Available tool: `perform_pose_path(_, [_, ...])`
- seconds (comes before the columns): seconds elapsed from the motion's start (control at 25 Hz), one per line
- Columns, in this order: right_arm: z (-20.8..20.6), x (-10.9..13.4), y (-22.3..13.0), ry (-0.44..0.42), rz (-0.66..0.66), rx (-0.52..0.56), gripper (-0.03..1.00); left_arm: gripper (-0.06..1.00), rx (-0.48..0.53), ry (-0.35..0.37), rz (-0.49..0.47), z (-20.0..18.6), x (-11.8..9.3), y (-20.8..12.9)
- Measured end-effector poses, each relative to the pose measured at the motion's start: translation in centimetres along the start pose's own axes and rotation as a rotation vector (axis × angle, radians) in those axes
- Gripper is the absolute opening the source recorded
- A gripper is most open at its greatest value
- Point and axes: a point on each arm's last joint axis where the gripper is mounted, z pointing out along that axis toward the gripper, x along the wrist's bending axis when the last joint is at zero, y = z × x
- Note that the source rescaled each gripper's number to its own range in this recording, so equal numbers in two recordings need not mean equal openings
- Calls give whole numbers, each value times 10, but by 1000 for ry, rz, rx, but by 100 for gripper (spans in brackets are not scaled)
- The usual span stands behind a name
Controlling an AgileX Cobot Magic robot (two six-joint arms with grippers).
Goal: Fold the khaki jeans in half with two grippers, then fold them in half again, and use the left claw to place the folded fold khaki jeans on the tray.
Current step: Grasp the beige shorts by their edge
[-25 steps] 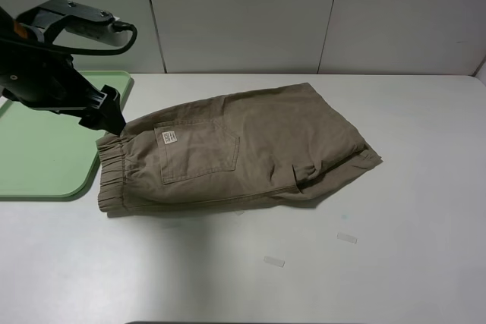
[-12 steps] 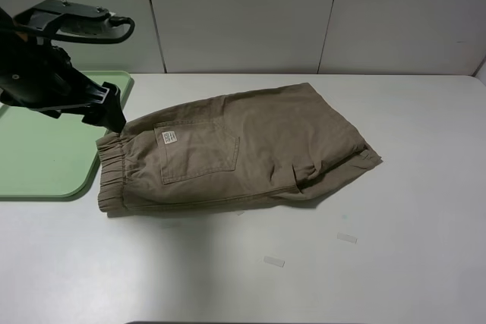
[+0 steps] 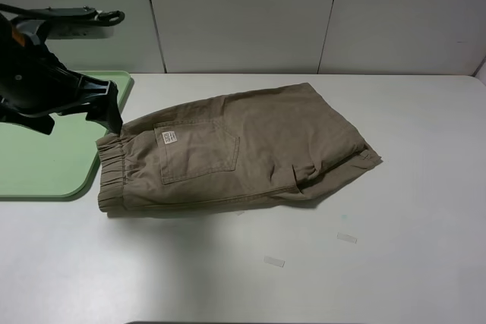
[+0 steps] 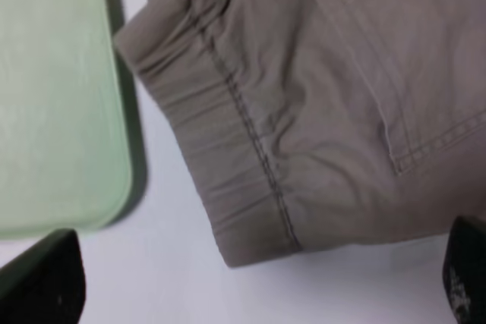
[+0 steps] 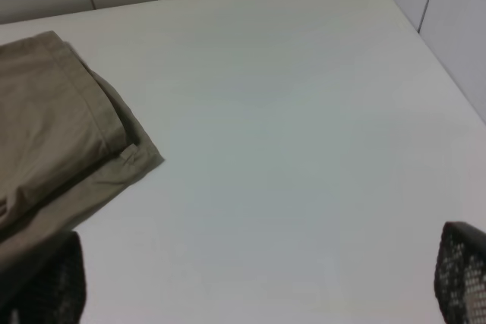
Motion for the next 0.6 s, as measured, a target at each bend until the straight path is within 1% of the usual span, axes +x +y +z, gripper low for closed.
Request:
perform_pose_path(0.16, [0,0,0,0,0,0,100,94,24,24,-94,8,1,0])
perform_pose_path(0.28, [0,0,0,0,0,0,100,96,47,53,-142,19,1,2])
perform_pose_path(0.4, [0,0,0,0,0,0,100,97,69,70,-173,34,1,4])
perform_pose_path(0.6, [0,0,0,0,0,0,100,97,79,66,-197,65,-3,9])
